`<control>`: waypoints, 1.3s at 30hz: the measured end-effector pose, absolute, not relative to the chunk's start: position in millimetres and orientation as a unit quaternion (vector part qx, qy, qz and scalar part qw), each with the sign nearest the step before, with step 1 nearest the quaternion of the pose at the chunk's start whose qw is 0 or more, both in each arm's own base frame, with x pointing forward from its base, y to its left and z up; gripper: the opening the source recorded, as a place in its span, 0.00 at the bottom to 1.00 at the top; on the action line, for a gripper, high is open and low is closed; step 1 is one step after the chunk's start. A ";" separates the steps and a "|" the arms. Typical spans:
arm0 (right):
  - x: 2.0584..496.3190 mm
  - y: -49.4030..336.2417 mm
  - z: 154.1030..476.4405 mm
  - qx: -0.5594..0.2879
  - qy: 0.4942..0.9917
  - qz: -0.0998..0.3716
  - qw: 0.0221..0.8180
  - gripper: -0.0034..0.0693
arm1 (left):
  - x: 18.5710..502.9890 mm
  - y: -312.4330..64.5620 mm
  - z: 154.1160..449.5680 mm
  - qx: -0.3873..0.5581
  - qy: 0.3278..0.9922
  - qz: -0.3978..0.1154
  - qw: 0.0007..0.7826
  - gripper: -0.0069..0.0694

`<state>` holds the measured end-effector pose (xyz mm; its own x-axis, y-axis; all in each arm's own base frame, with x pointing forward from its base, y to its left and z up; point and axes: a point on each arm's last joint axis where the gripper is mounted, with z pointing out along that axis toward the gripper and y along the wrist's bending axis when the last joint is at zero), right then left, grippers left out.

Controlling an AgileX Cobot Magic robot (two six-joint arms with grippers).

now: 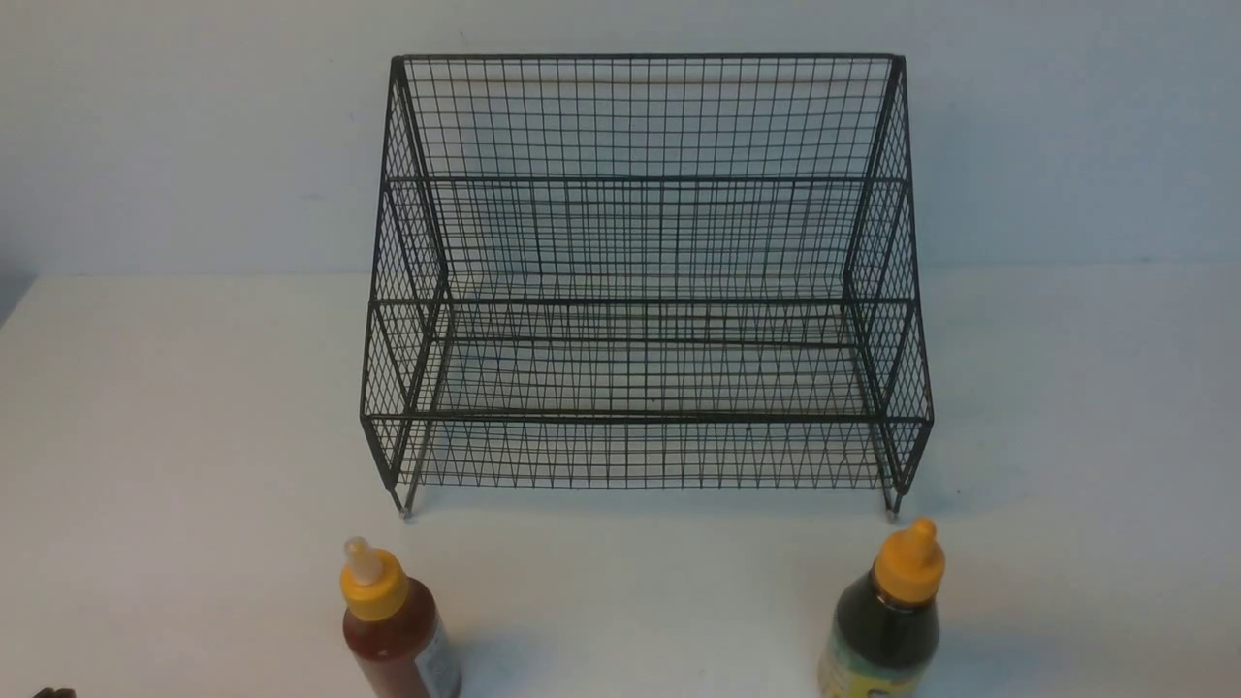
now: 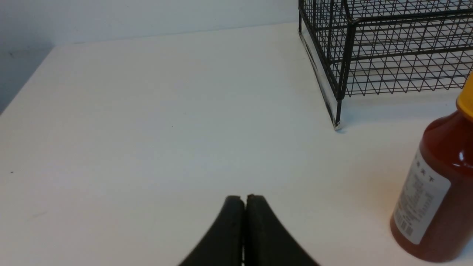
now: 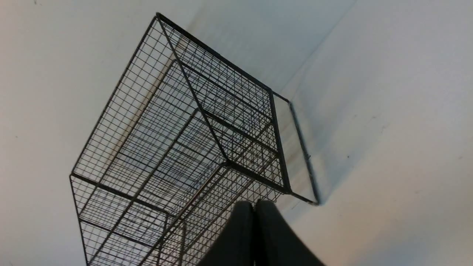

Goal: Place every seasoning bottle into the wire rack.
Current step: Use the right arm to grab the condiment bottle closest to it

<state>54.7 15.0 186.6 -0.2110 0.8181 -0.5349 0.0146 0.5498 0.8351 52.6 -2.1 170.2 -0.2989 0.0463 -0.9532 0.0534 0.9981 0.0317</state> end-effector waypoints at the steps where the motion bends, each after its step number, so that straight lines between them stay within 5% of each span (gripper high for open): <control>1: 54.7 15.1 186.7 0.304 0.686 0.367 0.549 0.03 | 52.6 -2.1 170.2 0.031 0.806 -0.003 0.591 0.07; 7: 51.9 16.8 207.7 0.252 0.686 0.352 0.585 0.03 | 52.6 -2.1 170.1 0.031 0.806 -0.003 0.591 0.07; 13: 44.8 20.7 298.7 0.085 0.707 0.243 0.658 0.03 | 52.6 -2.1 170.1 0.031 0.806 -0.003 0.591 0.07; 18: 74.6 26.6 325.9 -0.009 0.850 0.166 0.499 0.03 | 52.6 -2.1 170.1 0.031 0.806 -0.003 0.591 0.07; 19: 98.3 28.4 323.6 -0.033 0.906 0.156 0.391 0.03 | 52.6 -2.1 170.1 0.031 0.806 -0.003 0.591 0.07; 23: 128.7 39.7 319.7 -0.079 0.924 0.201 0.316 0.06 | 52.6 -2.1 170.1 0.031 0.806 -0.003 0.591 0.07; 30: 150.4 78.5 308.5 -0.208 0.904 0.284 0.244 0.31 | 52.6 -2.1 170.1 0.031 0.806 -0.003 0.591 0.07; 35: 168.7 103.6 315.6 -0.267 0.907 0.235 0.228 0.63 | 52.6 -2.1 170.1 0.031 0.806 -0.003 0.591 0.07; 39: 180.6 120.0 312.3 -0.281 0.913 0.190 0.227 0.72 | 52.6 -2.1 170.1 0.031 0.806 -0.003 0.591 0.07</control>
